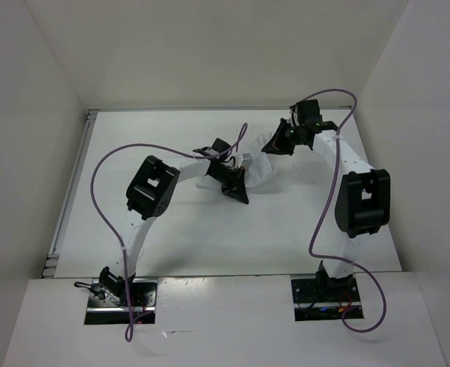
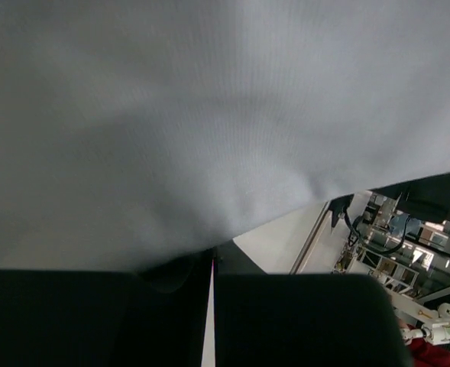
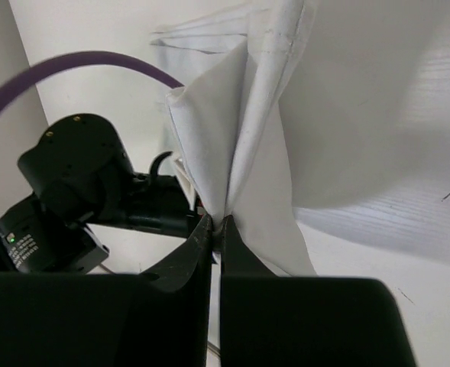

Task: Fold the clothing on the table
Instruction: Fold the skirt

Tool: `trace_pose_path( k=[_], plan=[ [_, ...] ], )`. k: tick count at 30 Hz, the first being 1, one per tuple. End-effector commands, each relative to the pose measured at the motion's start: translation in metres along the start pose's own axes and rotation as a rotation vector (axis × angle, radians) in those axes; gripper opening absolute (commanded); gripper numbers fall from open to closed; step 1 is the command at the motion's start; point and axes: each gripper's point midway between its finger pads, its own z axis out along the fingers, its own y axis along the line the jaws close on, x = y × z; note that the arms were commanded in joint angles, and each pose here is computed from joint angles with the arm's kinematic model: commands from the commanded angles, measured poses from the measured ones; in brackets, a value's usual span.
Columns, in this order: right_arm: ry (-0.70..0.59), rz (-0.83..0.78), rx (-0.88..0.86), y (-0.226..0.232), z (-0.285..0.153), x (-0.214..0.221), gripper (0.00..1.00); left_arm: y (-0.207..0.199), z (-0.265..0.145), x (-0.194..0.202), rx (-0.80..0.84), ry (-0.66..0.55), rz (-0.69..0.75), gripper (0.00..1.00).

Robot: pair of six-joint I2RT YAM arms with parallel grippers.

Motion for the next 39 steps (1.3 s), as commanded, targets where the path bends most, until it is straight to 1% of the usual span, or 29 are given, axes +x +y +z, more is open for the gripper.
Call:
trace_pose_path(
  k=[1,2,4,5,6,7,9,13,15,19,22,28,31,32,34,36,38,39],
  plan=[
    [-0.082,-0.069,-0.105,0.048,-0.034,-0.02,0.0,-0.002,-0.011,-0.003,-0.058,-0.016,0.037,0.07],
    [-0.079,-0.063,-0.091,0.044,-0.03,-0.02,0.0,-0.014,-0.036,-0.017,-0.054,-0.072,0.067,0.08],
    [-0.065,-0.054,-0.082,0.042,-0.028,-0.019,0.0,-0.023,-0.063,-0.029,-0.069,-0.125,0.085,0.08],
    [-0.072,-0.058,-0.086,0.044,-0.029,-0.021,0.0,-0.024,-0.092,-0.043,-0.119,-0.192,0.094,0.1],
    [-0.078,-0.058,-0.079,0.043,-0.029,-0.022,0.0,-0.021,-0.106,-0.048,-0.152,-0.223,0.086,0.1],
    [-0.078,-0.058,-0.079,0.043,-0.029,-0.023,0.0,-0.02,-0.122,-0.056,-0.187,-0.258,0.11,0.1],
    [-0.078,-0.058,-0.079,0.043,-0.029,-0.023,0.0,-0.003,-0.153,-0.069,-0.272,-0.329,0.088,0.1],
    [-0.071,-0.054,-0.074,0.041,-0.026,-0.022,0.0,0.02,-0.187,-0.078,-0.327,-0.393,0.047,0.09],
    [-0.071,-0.054,-0.074,0.041,-0.026,-0.022,0.0,0.045,-0.19,-0.076,-0.379,-0.408,0.014,0.07],
    [-0.071,-0.063,-0.074,0.042,-0.027,-0.023,0.0,0.076,-0.182,-0.072,-0.422,-0.388,-0.033,0.06],
    [-0.071,-0.063,-0.074,0.042,-0.027,-0.023,0.0,0.096,-0.174,-0.07,-0.46,-0.375,-0.059,0.06],
    [-0.064,-0.068,-0.077,0.047,-0.031,-0.019,0.0,0.123,-0.157,-0.053,-0.475,-0.331,-0.102,0.06],
    [-0.06,-0.075,-0.09,0.057,-0.031,-0.016,0.0,0.128,-0.151,-0.043,-0.469,-0.31,-0.117,0.06],
    [-0.071,-0.071,-0.099,0.062,-0.032,-0.022,0.0,0.126,-0.145,-0.042,-0.466,-0.304,-0.109,0.06],
    [-0.053,-0.082,-0.112,0.073,-0.025,-0.016,0.0,0.124,-0.136,-0.033,-0.44,-0.281,-0.121,0.06],
    [-0.035,-0.089,-0.112,0.081,-0.012,-0.012,0.0,0.12,-0.13,-0.033,-0.415,-0.283,-0.114,0.06],
    [-0.028,-0.099,-0.127,0.091,-0.003,-0.012,0.0,0.116,-0.118,-0.021,-0.394,-0.245,-0.119,0.06],
    [-0.009,-0.096,-0.119,0.093,0.011,-0.006,0.0,0.113,-0.12,-0.025,-0.39,-0.261,-0.116,0.06]
  ],
)
